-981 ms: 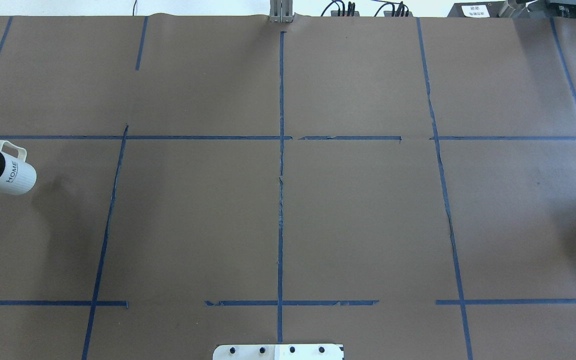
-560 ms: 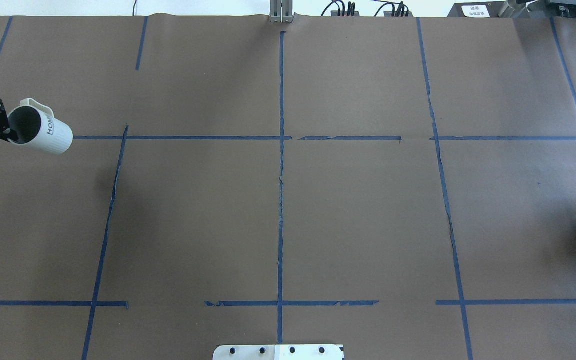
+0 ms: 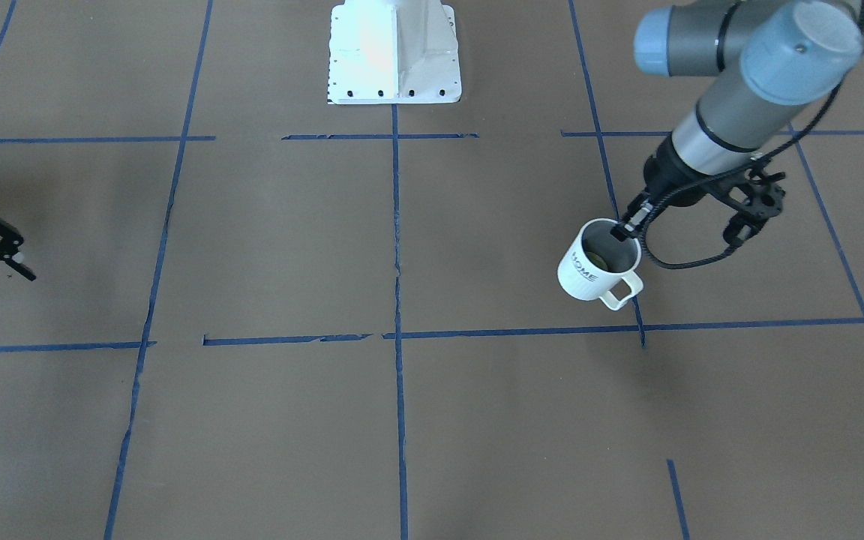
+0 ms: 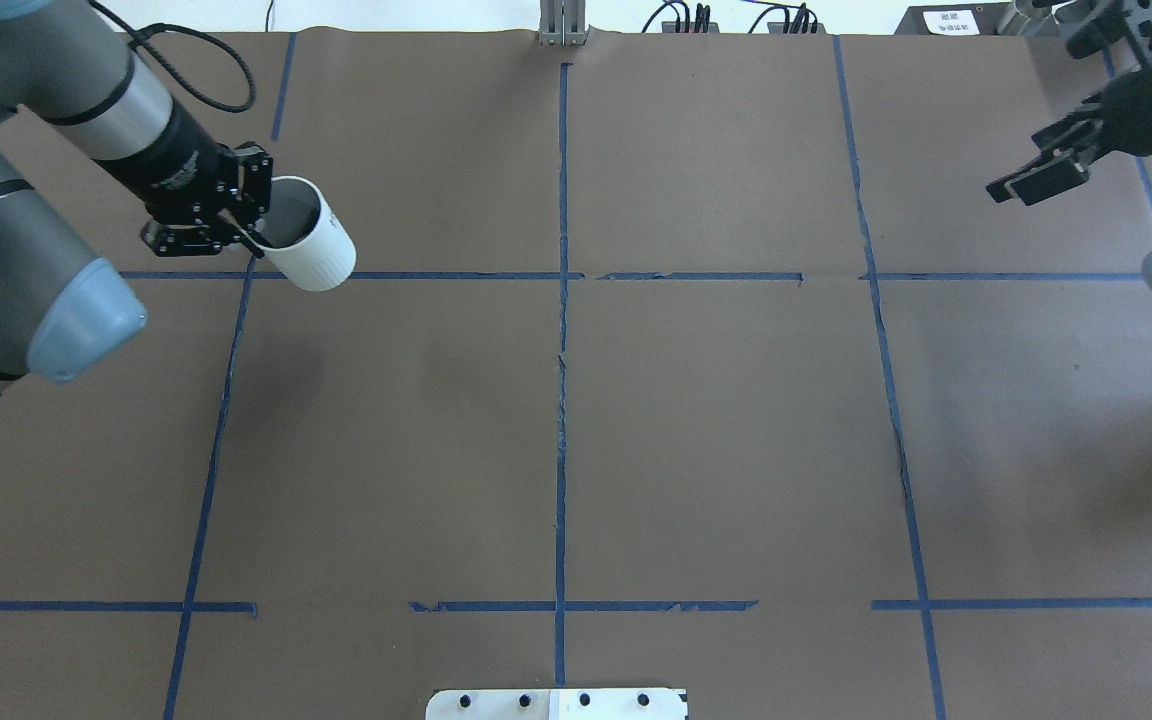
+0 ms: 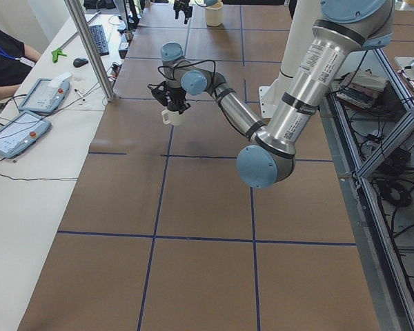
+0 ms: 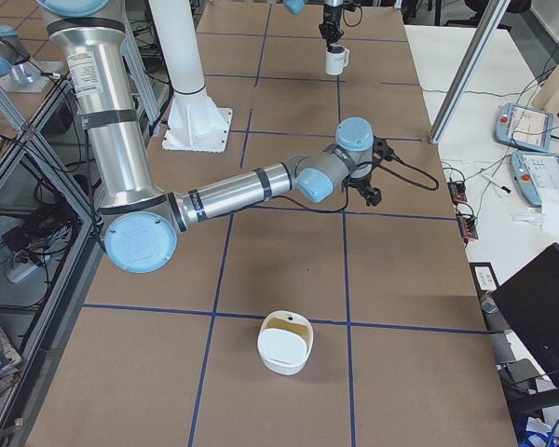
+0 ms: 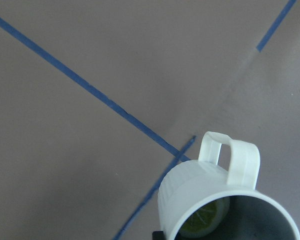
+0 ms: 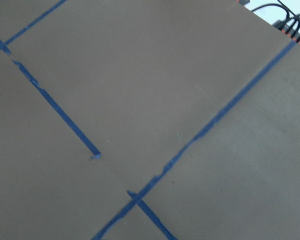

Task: Left arm hands cup to right arm to dump lemon

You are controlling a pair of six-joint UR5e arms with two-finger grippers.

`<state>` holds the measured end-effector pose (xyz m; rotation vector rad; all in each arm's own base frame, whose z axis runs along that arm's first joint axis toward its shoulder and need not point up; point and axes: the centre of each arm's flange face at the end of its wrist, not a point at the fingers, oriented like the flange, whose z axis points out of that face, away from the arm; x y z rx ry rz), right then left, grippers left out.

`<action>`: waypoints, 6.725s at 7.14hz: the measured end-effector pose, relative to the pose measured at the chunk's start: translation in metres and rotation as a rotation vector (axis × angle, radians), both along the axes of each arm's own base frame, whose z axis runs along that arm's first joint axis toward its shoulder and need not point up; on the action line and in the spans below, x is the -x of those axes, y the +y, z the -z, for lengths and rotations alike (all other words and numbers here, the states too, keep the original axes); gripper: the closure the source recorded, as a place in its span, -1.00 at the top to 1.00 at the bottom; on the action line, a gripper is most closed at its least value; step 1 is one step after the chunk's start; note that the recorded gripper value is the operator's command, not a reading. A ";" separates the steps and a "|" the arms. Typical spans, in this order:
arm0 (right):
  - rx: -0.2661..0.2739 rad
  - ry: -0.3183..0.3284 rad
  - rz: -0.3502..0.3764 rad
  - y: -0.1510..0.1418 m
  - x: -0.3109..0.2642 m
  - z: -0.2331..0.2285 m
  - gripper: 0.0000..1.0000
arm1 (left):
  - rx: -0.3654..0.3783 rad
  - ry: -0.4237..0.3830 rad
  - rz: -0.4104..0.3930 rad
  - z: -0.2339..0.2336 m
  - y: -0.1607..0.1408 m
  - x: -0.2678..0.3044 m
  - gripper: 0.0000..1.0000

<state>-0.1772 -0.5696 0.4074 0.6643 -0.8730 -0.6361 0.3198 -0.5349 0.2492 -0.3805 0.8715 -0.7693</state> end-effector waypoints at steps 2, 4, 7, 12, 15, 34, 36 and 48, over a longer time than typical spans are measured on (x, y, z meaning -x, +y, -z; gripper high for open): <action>-0.144 -0.119 -0.033 0.025 0.073 0.029 0.90 | 0.091 0.035 0.047 0.053 0.007 -0.035 -1.00; -0.314 -0.271 -0.158 0.078 0.170 0.061 0.98 | 0.178 0.054 0.107 0.085 0.000 -0.056 -1.00; -0.398 -0.462 -0.319 0.149 0.280 0.130 0.98 | 0.262 0.105 0.172 0.117 -0.006 -0.080 -0.98; -0.410 -0.512 -0.320 0.174 0.311 0.160 0.98 | 0.226 0.186 0.105 0.149 0.024 -0.119 -1.00; -0.411 -0.515 -0.321 0.174 0.312 0.162 0.98 | 0.215 0.205 0.081 0.157 0.036 -0.127 -1.00; -0.285 -0.356 -0.443 0.118 0.266 0.104 -0.92 | -0.450 0.116 -0.353 -0.043 0.030 -0.024 1.00; -0.214 -0.292 -0.553 0.093 0.201 0.045 -0.92 | -0.660 -0.020 -0.489 -0.100 0.029 -0.009 1.00; 0.350 -0.912 -0.856 0.316 -0.147 -0.284 -0.80 | -0.728 -0.090 -0.611 -0.142 0.023 0.011 1.00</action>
